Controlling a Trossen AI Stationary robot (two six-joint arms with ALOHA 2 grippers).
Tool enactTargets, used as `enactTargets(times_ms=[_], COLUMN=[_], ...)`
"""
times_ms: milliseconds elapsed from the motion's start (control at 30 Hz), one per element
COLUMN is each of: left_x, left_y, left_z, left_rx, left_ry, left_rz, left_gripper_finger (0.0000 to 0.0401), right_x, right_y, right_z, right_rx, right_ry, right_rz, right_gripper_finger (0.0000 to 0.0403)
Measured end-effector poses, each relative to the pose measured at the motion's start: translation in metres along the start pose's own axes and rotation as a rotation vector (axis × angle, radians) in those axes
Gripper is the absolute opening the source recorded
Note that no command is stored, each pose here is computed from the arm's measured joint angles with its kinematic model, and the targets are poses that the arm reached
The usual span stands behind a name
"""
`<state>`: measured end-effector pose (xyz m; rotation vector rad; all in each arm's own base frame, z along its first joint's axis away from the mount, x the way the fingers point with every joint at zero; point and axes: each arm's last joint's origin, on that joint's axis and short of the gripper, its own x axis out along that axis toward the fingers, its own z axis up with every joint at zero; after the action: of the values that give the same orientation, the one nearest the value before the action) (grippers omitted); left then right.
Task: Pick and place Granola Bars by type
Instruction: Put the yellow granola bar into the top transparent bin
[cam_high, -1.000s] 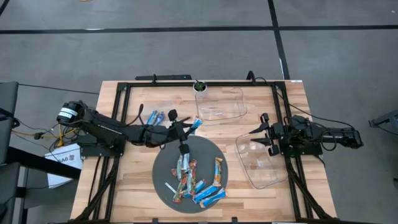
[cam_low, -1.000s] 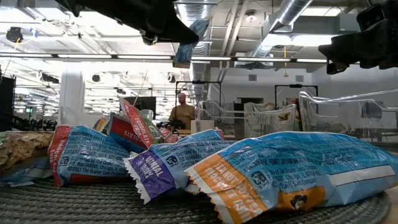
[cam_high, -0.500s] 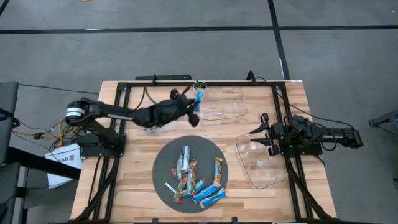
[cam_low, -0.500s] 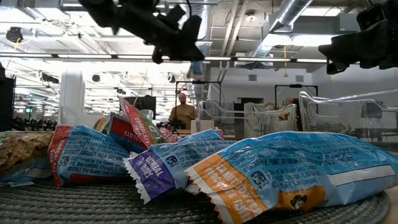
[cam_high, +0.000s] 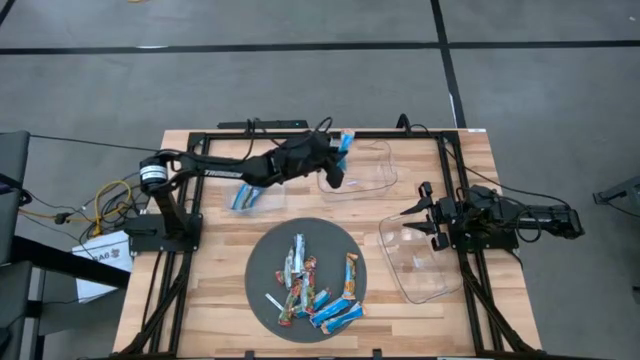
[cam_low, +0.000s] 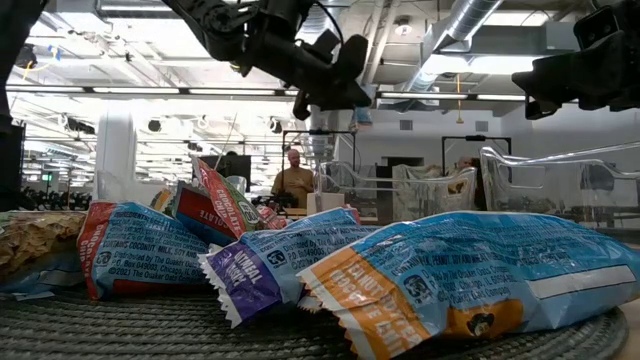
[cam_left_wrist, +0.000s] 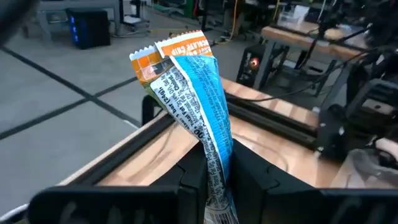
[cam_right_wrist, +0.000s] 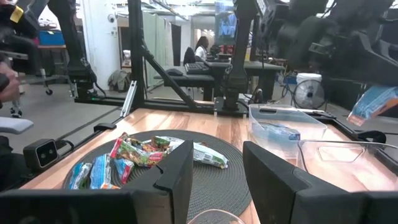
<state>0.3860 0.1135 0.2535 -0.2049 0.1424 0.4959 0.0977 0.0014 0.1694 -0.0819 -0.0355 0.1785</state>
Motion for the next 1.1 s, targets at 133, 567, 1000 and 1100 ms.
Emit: enactTargets(times_ms=[133, 567, 1000, 1100], left_x=[0.000, -0.001, 0.017, 0.018], left_y=[0.004, 0.014, 0.020, 0.019], left_z=[-0.003, -0.018, -0.057, -0.058], left_rx=[-0.032, -0.234, -0.387, -0.373], left_ry=[0.016, 0.132, 0.254, 0.256], left_rz=[0.095, 0.225, 0.235, 0.237], left_gripper_finger=[0.0048, 0.0048, 0.0048, 0.0050], right_x=[0.000, 0.000, 0.000, 0.000], right_y=[0.000, 0.000, 0.000, 0.000], right_z=[0.000, 0.000, 0.000, 0.000], right_rx=[0.000, 0.000, 0.000, 0.000], right_ry=[0.000, 0.000, 0.000, 0.000], right_rz=[0.000, 0.000, 0.000, 0.000], right_gripper_finger=[0.0134, 0.0134, 0.0133, 0.0133])
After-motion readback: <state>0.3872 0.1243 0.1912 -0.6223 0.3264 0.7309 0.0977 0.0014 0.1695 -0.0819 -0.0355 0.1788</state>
